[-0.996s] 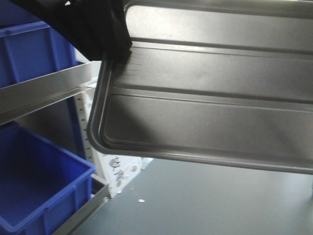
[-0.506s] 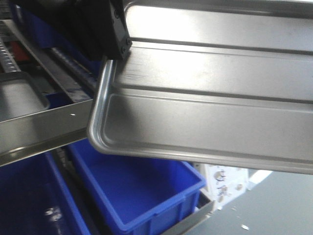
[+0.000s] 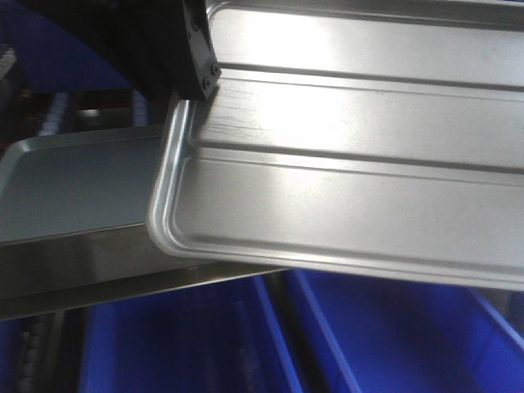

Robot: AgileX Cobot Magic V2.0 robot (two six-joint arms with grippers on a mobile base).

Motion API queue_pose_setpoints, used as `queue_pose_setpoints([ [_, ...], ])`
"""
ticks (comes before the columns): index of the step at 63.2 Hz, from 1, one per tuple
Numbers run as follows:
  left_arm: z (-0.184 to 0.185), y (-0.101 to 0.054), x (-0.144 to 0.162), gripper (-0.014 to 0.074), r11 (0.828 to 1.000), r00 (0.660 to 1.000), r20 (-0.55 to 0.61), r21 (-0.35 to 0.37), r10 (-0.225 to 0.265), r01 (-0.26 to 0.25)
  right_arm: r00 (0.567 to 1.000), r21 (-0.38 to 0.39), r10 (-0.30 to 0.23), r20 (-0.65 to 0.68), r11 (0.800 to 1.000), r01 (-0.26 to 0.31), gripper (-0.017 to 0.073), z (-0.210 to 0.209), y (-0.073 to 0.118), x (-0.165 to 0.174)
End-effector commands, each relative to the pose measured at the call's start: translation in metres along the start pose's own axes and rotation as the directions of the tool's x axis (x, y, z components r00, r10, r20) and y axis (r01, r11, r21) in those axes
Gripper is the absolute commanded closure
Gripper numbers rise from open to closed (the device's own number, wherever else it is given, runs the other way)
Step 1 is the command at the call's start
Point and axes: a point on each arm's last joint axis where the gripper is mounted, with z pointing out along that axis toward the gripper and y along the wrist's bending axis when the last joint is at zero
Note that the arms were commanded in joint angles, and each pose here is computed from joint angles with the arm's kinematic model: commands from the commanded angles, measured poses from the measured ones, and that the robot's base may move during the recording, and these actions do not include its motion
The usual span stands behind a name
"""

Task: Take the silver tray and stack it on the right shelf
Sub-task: 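Carry the tray with both grippers while the base drives to another shelf, then lower the silver tray with both grippers into the larger grey tray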

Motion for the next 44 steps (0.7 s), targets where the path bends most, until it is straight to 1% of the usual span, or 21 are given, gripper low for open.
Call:
queue_pose_setpoints([
  [1,-0.0162,0.0051,-0.0062,0.0687,0.999,0.998,0.051,-0.02,0.029,-0.028,0.996,0.019,-0.04,0.085,0.999,0.039,0.0503,-0.0081,-0.0009,-0.0105],
  [44,-0.0157,0.0049,-0.0062,0.0687,0.999,0.998,0.05,-0.02,0.03,-0.029,0.996,0.019,-0.041,0.085,0.999,0.039,0.0503,-0.0081,-0.001,-0.0105],
])
